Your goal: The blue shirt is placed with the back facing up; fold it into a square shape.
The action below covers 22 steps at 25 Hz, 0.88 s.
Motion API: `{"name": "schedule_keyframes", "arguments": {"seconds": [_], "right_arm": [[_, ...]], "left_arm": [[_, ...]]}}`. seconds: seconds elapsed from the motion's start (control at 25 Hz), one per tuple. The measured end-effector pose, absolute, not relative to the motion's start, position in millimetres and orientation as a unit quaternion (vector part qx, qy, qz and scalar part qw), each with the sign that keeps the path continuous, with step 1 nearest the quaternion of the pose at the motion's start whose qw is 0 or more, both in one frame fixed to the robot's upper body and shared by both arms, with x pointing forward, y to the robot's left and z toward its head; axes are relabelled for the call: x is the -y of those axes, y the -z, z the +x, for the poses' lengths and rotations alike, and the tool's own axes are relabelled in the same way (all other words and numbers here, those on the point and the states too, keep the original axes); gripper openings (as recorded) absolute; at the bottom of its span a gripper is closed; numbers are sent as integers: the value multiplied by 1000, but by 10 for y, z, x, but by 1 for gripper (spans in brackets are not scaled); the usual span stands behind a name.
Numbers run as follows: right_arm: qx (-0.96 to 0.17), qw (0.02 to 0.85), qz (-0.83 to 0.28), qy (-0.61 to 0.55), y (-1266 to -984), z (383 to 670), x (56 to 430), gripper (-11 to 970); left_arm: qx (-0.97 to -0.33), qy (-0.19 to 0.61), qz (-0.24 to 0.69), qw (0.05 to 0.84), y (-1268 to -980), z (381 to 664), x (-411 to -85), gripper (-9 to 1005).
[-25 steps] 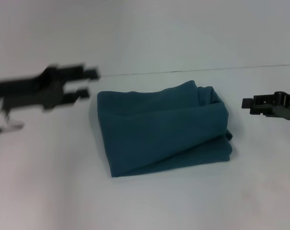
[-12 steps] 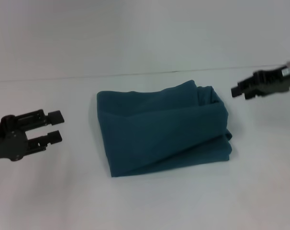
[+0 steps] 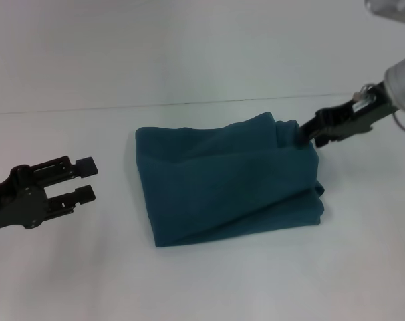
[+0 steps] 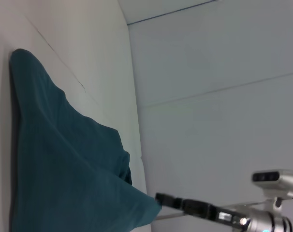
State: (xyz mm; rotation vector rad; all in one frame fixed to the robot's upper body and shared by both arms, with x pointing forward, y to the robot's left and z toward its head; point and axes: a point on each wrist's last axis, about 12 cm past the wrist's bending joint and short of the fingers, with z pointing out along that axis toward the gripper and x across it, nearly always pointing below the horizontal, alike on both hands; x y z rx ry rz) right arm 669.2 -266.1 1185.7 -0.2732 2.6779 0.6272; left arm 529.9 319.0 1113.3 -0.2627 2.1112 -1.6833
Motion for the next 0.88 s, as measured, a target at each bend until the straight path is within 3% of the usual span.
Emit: {"name": "schedule_keyframes", "arguments": {"seconds": [0.28, 0.84, 0.88], "right_arm": [[-949, 174, -69, -254, -11692, 6621, 2675, 480], [-942, 165, -52, -287, -11700, 6565, 2718, 425], [-942, 164, -54, -287, -11710, 6563, 2721, 349]], "left_arm": [[-758, 609, -94, 215, -11125, 5313, -3151, 691], [-756, 610, -97, 219, -11112, 5344, -3116, 690], [-755, 610, -97, 219, -11114, 5346, -3116, 690]]}}
